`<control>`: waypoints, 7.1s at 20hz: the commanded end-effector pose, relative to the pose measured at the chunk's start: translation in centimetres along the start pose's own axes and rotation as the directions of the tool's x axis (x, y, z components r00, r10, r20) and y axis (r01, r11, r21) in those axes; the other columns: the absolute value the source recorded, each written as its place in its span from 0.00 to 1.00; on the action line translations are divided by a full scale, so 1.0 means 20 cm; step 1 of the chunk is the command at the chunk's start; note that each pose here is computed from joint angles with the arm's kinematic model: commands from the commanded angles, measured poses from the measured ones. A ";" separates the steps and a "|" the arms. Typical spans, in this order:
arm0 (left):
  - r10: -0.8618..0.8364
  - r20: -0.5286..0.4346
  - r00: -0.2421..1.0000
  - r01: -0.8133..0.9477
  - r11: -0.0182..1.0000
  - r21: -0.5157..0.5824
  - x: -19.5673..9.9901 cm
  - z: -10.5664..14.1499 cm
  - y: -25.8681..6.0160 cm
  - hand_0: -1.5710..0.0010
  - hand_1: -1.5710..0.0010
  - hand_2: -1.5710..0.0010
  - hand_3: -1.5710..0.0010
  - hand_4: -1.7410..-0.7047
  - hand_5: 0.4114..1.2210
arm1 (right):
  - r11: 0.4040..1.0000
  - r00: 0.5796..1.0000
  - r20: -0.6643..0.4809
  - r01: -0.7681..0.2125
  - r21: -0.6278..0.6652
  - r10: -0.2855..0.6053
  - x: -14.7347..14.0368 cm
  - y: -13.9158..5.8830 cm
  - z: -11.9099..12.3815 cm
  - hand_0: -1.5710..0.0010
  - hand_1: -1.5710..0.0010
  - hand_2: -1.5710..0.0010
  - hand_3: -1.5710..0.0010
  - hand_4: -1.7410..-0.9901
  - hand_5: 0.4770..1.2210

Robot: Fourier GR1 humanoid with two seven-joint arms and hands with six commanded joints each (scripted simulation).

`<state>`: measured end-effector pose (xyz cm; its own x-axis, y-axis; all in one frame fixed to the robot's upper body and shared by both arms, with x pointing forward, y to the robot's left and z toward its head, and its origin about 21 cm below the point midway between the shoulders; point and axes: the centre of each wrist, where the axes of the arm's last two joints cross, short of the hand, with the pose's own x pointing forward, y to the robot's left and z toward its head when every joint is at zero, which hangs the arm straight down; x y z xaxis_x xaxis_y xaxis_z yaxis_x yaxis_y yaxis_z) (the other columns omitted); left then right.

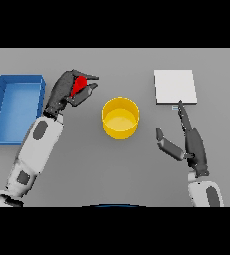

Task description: Pick up the red beaker and tilt it to pour out 1 green nut into yellow bowl. Pick up the yellow bowl and place it on the metallic measuring scale.

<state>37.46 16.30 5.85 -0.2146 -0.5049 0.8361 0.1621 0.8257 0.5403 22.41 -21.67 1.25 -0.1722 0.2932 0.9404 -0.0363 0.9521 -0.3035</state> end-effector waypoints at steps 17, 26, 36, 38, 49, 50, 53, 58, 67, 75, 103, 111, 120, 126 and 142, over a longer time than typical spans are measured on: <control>-0.768 0.317 0.557 0.831 0.511 -0.221 0.23 -0.17 -0.06 0.00 0.00 0.00 0.00 0.05 0.97 | 1.000 1.000 0.011 0.022 0.009 -0.022 0.01 0.02 0.01 1.00 1.00 1.00 1.00 0.64 0.32; -0.838 0.518 0.172 0.968 0.047 -0.245 0.42 -0.29 -0.16 0.00 0.00 0.00 0.00 0.03 1.00 | 0.999 0.999 -0.020 0.032 -0.026 -0.033 0.01 0.04 -0.01 1.00 1.00 1.00 1.00 0.72 0.23; -0.730 0.638 -0.245 0.932 -0.358 -0.052 0.47 -0.31 -0.30 0.00 0.00 0.00 0.00 0.01 1.00 | 0.999 1.000 -0.016 0.019 -0.039 -0.019 0.01 0.04 -0.01 1.00 1.00 1.00 1.00 0.76 0.20; -0.697 0.638 -0.327 0.904 -0.427 -0.003 0.49 -0.31 -0.32 0.00 0.00 0.00 0.00 0.01 1.00 | 0.999 1.000 -0.005 0.019 -0.039 -0.019 0.02 0.03 0.00 1.00 1.00 1.00 1.00 0.77 0.20; -0.530 0.636 -0.560 0.773 -0.612 0.171 0.61 -0.33 -0.43 0.00 0.00 0.00 0.00 0.02 1.00 | 0.999 1.000 -0.011 -0.001 -0.050 0.001 0.02 0.04 -0.01 1.00 1.00 1.00 1.00 0.78 0.21; -0.515 0.634 -0.577 0.760 -0.624 0.184 0.63 -0.35 -0.40 0.00 0.00 0.00 0.00 0.02 1.00 | 0.998 1.000 -0.007 0.006 -0.055 -0.006 0.01 0.03 0.00 1.00 1.00 1.00 1.00 0.78 0.21; -0.536 0.570 -0.623 0.738 -0.644 0.202 0.77 -0.44 -0.28 0.00 0.00 0.00 0.00 0.02 1.00 | 0.999 1.000 0.008 0.016 -0.044 -0.016 0.02 0.04 -0.01 1.00 1.00 1.00 1.00 0.79 0.22; -0.709 0.384 -0.592 0.798 -0.583 0.152 1.04 -0.60 0.06 0.00 0.00 0.00 0.20 0.01 1.00 | 1.000 1.000 0.027 0.005 -0.017 -0.005 0.01 0.06 0.01 1.00 1.00 1.00 1.00 0.77 0.25; -0.914 -0.109 0.390 0.919 0.395 -0.019 1.01 -0.65 0.93 0.00 0.00 0.00 0.11 0.00 1.00 | 1.000 0.999 0.037 -0.002 -0.026 0.003 0.01 0.09 -0.04 1.00 1.00 1.00 1.00 0.82 0.20; -0.445 -0.491 0.749 0.581 0.797 0.163 0.32 -0.41 1.26 0.00 0.00 0.00 0.02 0.00 1.00 | 0.997 0.997 0.040 0.069 0.023 -0.070 0.01 0.06 -0.06 1.00 1.00 1.00 1.00 0.80 0.24; 0.008 -0.673 0.740 0.088 0.990 0.108 -0.25 0.33 0.87 0.36 0.44 0.47 0.55 0.78 0.35 | 0.999 0.998 0.049 0.024 0.030 -0.026 -0.02 0.03 -0.05 1.00 1.00 1.00 1.00 0.77 0.26; -0.092 -0.691 0.717 0.170 0.984 0.046 -0.31 0.32 0.85 0.89 0.91 0.91 0.92 0.98 0.29 | 0.999 0.999 0.049 0.015 0.046 -0.017 -0.01 0.05 -0.05 1.00 1.00 1.00 1.00 0.77 0.28; -0.074 -0.620 0.781 0.195 0.972 0.130 -0.28 0.30 0.87 0.99 0.99 0.99 0.99 1.00 0.34 | 0.959 0.979 0.119 -0.191 0.208 0.169 0.06 0.03 -0.12 1.00 1.00 1.00 1.00 0.78 0.34; -0.051 -0.593 0.804 0.154 0.980 0.125 -0.27 0.29 0.84 1.00 1.00 1.00 1.00 0.99 0.31 | 0.637 0.763 0.376 -0.646 0.419 0.526 0.20 0.07 -0.31 1.00 1.00 1.00 1.00 0.69 0.30; -0.022 -0.583 0.812 0.121 0.984 0.130 -0.29 0.31 0.84 1.00 1.00 1.00 1.00 0.98 0.34 | -0.036 0.381 0.701 -0.865 0.501 0.603 0.24 0.33 -0.65 1.00 1.00 1.00 1.00 0.67 0.31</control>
<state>35.45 34.71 9.52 0.3826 -0.5753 0.7229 0.0088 0.7847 0.6198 34.10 -12.84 5.77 -0.7763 0.6269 0.0661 -0.3426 -0.3315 -0.8791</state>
